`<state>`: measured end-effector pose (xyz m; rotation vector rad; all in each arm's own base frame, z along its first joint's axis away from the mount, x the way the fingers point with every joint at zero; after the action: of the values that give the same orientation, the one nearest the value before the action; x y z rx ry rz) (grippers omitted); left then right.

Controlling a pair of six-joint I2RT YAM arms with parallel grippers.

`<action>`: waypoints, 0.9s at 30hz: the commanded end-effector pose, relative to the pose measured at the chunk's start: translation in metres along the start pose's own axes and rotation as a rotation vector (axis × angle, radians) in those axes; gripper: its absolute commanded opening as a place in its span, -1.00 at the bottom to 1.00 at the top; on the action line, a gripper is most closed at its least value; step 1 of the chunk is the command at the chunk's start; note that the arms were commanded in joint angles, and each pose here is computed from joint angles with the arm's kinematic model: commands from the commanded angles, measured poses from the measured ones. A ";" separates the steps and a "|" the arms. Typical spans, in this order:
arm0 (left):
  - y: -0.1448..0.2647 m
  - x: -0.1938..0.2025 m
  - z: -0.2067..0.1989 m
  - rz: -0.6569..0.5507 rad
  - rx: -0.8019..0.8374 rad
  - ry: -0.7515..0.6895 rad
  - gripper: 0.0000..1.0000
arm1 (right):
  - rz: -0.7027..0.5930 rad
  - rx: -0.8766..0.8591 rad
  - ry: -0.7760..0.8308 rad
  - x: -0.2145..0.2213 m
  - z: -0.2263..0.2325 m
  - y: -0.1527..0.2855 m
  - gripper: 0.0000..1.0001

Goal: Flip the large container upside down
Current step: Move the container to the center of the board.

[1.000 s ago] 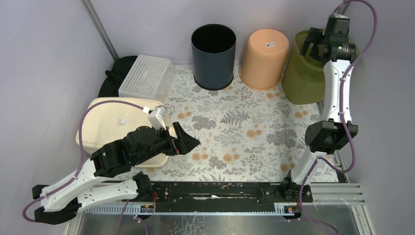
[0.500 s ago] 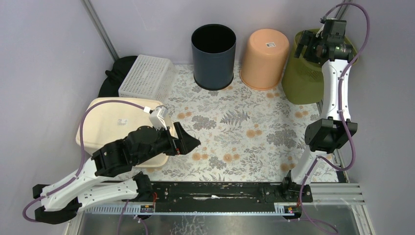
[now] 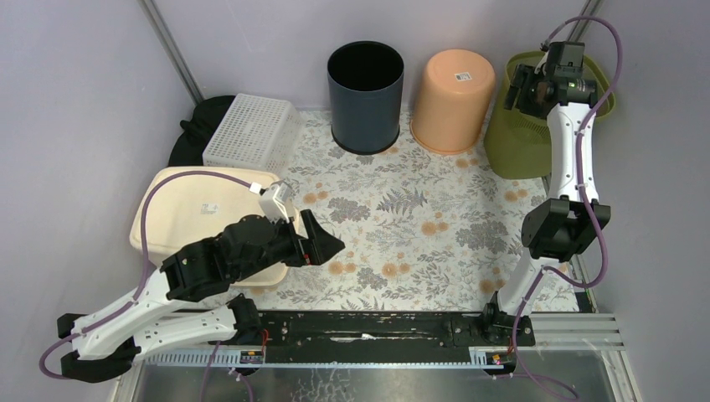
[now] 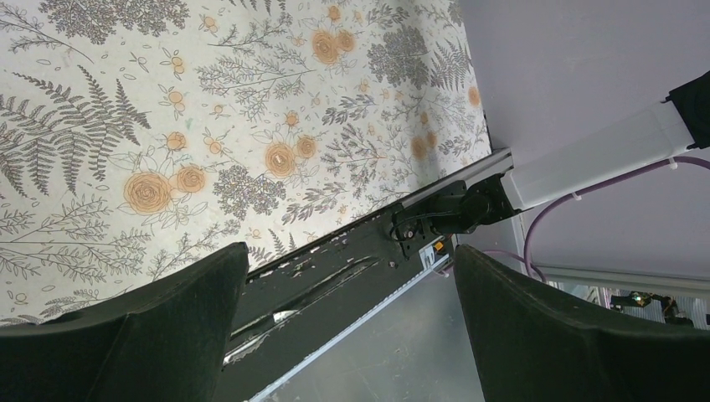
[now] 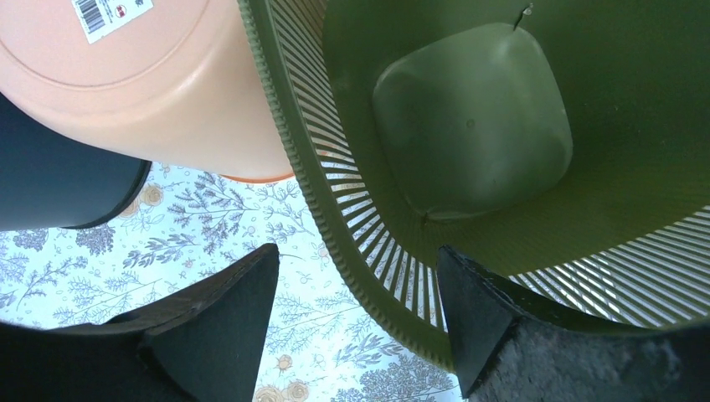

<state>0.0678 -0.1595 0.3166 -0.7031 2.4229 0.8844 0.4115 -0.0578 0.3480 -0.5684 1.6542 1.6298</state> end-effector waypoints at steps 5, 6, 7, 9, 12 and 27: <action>0.000 -0.002 -0.005 -0.025 0.051 -0.006 1.00 | 0.073 -0.030 -0.020 0.014 0.005 0.003 0.40; 0.000 -0.002 -0.004 -0.025 0.050 -0.005 1.00 | 0.080 -0.034 -0.022 0.015 0.006 0.003 0.37; 0.000 -0.002 -0.004 -0.023 0.050 -0.004 1.00 | 0.087 -0.035 -0.021 0.017 0.007 0.003 0.35; 0.000 -0.001 -0.004 -0.023 0.054 -0.002 1.00 | 0.100 -0.028 -0.014 0.022 0.009 0.002 0.32; -0.001 0.000 -0.003 -0.019 0.057 -0.002 1.00 | 0.120 -0.004 -0.002 0.028 0.010 0.002 0.21; -0.002 0.005 0.003 -0.018 0.069 0.017 1.00 | 0.158 0.024 0.040 0.037 0.034 0.029 -0.76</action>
<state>0.0654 -0.1563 0.3060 -0.6949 2.4283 0.8810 0.3962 -0.0341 0.3243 -0.4858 1.8100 1.6665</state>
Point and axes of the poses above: each gripper's point midway between its finger pads, its own y axis back along the fingers, its own z axis along the line the jaws close on, x = y × z, the point moved 9 cm from there along y, back along the fingers, and after that the axes turned 3 degrees about y, right-handed, at the moved point
